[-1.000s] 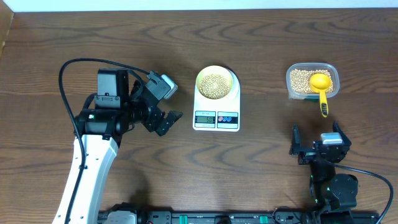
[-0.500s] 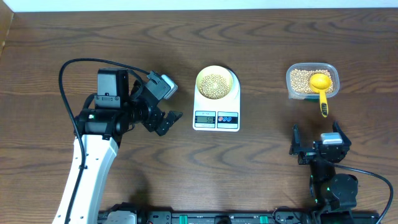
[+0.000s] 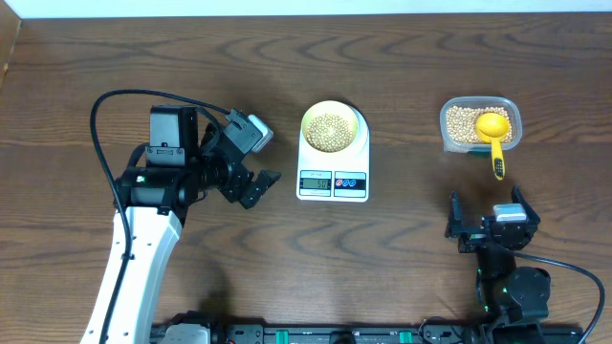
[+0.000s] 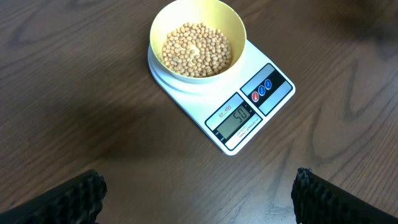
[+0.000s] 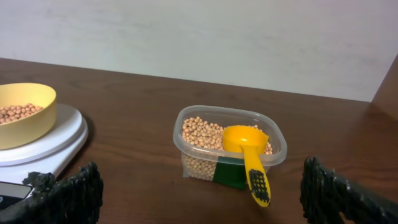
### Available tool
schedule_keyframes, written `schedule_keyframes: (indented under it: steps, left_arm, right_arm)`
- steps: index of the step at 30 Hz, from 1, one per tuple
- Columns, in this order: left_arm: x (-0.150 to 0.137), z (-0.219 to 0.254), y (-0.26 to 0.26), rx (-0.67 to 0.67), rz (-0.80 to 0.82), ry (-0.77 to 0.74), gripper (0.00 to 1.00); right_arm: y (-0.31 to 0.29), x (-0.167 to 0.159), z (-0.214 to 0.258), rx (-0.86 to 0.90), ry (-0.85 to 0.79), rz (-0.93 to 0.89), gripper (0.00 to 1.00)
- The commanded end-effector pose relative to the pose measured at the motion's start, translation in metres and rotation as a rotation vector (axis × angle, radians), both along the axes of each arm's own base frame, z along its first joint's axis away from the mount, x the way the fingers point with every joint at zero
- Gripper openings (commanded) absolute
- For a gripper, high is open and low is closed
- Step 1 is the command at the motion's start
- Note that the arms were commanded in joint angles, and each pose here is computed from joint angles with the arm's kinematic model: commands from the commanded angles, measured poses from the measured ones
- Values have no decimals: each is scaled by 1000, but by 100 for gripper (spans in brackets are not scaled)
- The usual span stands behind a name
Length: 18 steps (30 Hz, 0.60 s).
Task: Scoop item into bowl and weigh 50g on scale
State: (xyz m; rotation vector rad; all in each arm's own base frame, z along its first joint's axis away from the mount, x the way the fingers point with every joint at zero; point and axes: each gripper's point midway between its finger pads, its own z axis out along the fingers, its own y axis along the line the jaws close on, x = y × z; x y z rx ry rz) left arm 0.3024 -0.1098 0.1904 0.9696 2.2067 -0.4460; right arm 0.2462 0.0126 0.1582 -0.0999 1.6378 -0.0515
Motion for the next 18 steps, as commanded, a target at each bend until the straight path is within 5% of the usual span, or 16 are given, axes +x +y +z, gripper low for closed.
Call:
schedule_keyframes:
  steps: [1,9,18]
  left_arm:
    - [-1,-4,2,5,8,11,98]
    - [-20,15,4,-1,9,-80,98]
    - [-34,31,13,-3,63,-395,98]
  right_arm:
    - [0,0,0,-13,-2,3,99]
    - [0,0,0,-13,-2,3,99]
    - [0,0,0,-13,-2,3,99]
